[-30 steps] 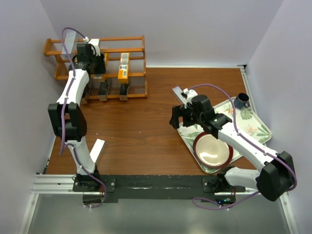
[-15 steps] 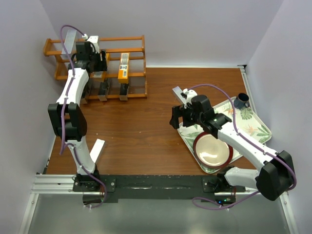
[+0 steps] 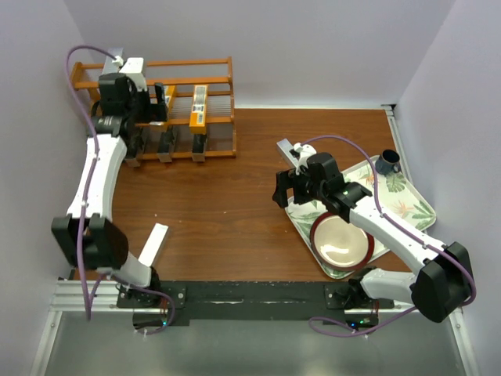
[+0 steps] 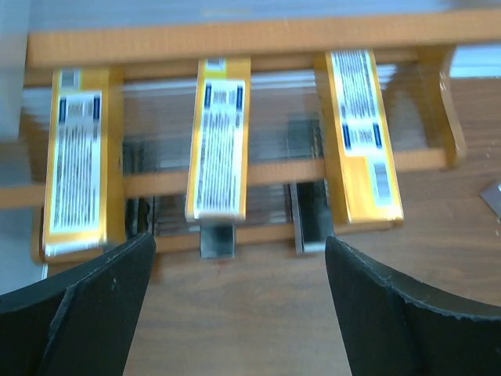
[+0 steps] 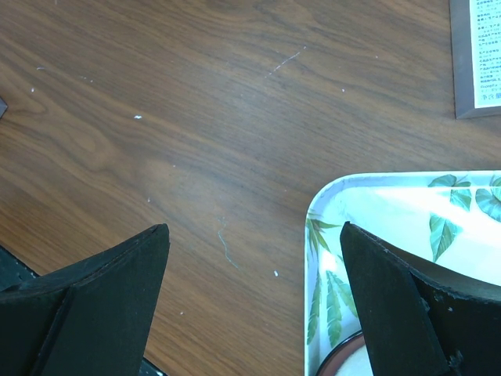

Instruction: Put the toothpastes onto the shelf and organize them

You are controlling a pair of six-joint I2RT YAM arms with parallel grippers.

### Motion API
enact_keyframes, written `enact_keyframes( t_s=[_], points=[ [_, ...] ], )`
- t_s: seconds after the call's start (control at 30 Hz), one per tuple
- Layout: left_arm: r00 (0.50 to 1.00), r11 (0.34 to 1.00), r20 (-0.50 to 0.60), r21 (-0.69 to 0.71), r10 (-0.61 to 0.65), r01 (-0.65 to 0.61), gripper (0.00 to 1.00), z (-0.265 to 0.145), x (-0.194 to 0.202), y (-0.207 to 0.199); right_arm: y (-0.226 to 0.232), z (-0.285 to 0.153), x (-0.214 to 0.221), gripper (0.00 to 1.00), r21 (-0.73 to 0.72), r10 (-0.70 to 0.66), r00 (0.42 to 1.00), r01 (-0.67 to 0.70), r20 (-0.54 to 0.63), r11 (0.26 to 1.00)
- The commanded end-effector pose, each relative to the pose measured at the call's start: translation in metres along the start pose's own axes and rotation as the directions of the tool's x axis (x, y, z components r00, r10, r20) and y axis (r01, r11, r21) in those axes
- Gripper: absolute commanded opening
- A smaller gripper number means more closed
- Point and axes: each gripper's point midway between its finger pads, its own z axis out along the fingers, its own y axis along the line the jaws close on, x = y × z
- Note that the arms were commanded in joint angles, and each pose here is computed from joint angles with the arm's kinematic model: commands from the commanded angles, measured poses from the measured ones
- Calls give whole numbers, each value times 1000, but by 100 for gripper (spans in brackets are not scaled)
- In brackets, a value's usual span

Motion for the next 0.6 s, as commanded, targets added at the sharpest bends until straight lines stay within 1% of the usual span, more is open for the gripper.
enact_keyframes(
  t_s=[0.0, 0.03, 0.07, 0.1, 0.17, 0.2, 0.23, 0.3, 0.43, 0.5, 0.57],
  points=[
    [991, 1000, -133, 15, 12, -10, 95, -32, 61, -2, 6, -4, -15, 95, -17, -20, 999, 21, 46, 1000],
    [981, 1000, -193, 14, 15, -13, 96, -33, 90, -2, 6, -4, -16, 95, -21, -20, 999, 21, 48, 1000],
    [979, 1000, -202, 1, 21, -21, 96, -42, 97, 0, 7, -3, -16, 95, -25, -19, 999, 20, 47, 999],
    [964, 1000, -266, -7, 24, -27, 96, -45, 125, 2, 7, -3, -16, 95, -28, -20, 999, 22, 46, 999],
    [958, 999, -284, -25, 40, -49, 96, -56, 139, 4, 8, -5, -16, 95, -29, -19, 999, 20, 47, 999],
    [947, 998, -319, -25, 40, -51, 97, -59, 157, 4, 8, -5, -17, 95, -31, -19, 998, 21, 51, 999],
    [947, 997, -313, -15, 70, -78, 97, -64, 159, 4, 8, -6, -17, 95, -32, -21, 998, 23, 53, 999],
    [934, 995, -348, -23, 87, -101, 98, -69, 175, 6, 10, -6, -17, 95, -38, -18, 998, 20, 53, 999],
    [904, 974, -390, -67, 174, -216, 99, -81, 197, 7, 14, -5, -16, 95, -63, -15, 999, 19, 52, 998],
    [891, 971, -416, -70, 180, -229, 99, -85, 208, 8, 19, -2, -13, 95, -95, -13, 999, 16, 40, 995],
    [890, 969, -413, -61, 193, -238, 99, -90, 211, 5, 23, 0, -12, 95, -121, -14, 999, 18, 37, 993]
  ],
)
